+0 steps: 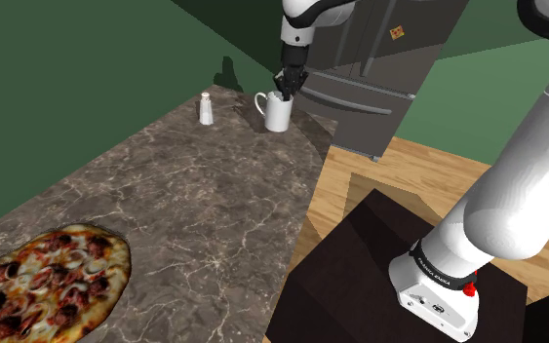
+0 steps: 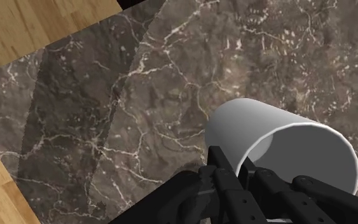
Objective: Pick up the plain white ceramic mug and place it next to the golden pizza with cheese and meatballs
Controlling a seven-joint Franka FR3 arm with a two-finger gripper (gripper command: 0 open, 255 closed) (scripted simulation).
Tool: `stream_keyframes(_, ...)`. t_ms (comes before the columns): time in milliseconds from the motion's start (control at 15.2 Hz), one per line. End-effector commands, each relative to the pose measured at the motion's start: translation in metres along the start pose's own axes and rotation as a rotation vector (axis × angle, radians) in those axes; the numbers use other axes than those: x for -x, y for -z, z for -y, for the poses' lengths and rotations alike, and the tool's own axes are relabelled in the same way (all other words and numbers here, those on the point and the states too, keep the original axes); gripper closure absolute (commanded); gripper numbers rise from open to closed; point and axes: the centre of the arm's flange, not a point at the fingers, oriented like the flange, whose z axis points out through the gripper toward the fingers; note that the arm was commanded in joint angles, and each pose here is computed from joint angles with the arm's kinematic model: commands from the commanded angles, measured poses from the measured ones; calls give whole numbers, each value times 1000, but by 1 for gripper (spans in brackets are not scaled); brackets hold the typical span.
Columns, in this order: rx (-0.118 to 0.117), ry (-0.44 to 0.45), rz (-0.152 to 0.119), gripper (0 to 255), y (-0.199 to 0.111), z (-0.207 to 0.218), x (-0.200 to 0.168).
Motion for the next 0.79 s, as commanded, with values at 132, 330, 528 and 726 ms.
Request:
stream_keyframes(132, 0, 0, 0, 255, 21, 0, 1)
stream_keyframes(330, 0, 0, 0, 255, 37, 0, 2)
stream_keyframes(528, 0, 0, 0, 255, 53, 0, 3)
stream_keyframes(726, 0, 0, 0, 255, 68, 1, 4)
